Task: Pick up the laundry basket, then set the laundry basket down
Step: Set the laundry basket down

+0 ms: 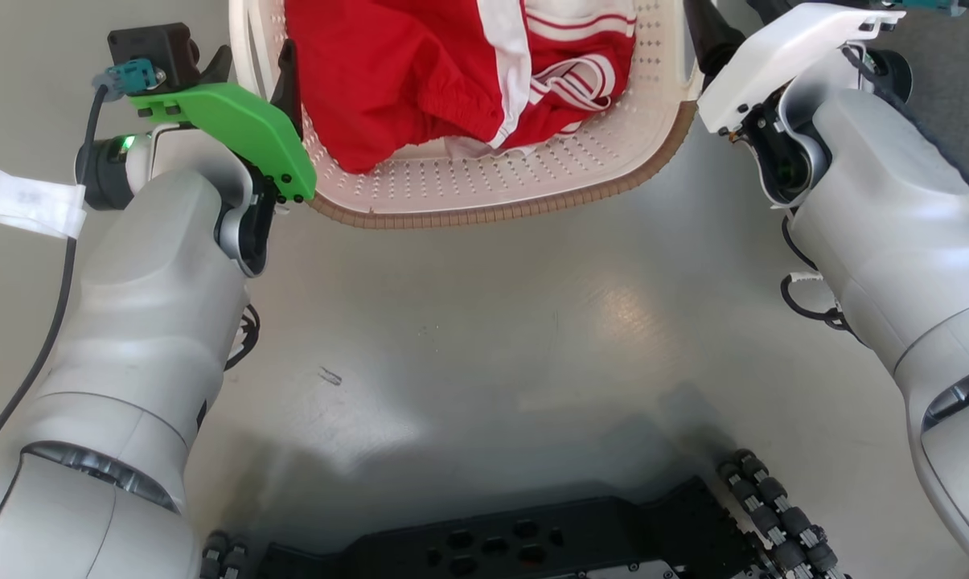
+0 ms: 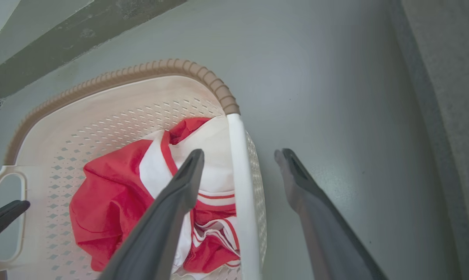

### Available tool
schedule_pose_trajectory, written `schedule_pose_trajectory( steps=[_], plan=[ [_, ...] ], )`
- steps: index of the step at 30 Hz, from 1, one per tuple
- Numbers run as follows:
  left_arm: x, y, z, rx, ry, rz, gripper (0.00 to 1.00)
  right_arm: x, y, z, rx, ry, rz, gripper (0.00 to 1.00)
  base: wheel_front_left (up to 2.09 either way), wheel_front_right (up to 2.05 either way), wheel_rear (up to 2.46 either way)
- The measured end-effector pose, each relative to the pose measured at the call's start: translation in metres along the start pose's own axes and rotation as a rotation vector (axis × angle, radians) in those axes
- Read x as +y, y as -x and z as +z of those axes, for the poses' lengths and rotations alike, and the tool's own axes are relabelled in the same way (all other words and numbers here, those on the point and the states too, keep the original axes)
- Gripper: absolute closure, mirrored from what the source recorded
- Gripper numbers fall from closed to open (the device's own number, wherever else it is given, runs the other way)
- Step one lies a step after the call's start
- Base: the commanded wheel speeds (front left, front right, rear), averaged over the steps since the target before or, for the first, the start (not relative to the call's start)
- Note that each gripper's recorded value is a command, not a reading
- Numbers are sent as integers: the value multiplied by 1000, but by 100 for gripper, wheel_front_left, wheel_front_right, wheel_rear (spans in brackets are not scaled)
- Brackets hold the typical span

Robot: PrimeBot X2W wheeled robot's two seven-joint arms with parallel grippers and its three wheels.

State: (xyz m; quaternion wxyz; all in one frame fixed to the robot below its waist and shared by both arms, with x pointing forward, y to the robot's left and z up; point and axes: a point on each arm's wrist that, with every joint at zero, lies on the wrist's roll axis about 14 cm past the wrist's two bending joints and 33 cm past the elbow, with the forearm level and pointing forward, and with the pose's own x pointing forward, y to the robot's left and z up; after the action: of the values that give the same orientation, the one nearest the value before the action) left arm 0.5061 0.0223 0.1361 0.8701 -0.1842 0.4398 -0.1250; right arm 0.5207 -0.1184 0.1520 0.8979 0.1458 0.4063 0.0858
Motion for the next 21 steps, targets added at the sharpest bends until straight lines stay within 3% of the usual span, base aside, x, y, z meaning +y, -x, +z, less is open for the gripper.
schedule_pose_trajectory(
  steps=[21],
  plan=[
    [-20, 53, 33, -81, -38, -13, 0, 21, 52, 30, -71, 55, 19, 0, 0, 0, 0]
  ],
)
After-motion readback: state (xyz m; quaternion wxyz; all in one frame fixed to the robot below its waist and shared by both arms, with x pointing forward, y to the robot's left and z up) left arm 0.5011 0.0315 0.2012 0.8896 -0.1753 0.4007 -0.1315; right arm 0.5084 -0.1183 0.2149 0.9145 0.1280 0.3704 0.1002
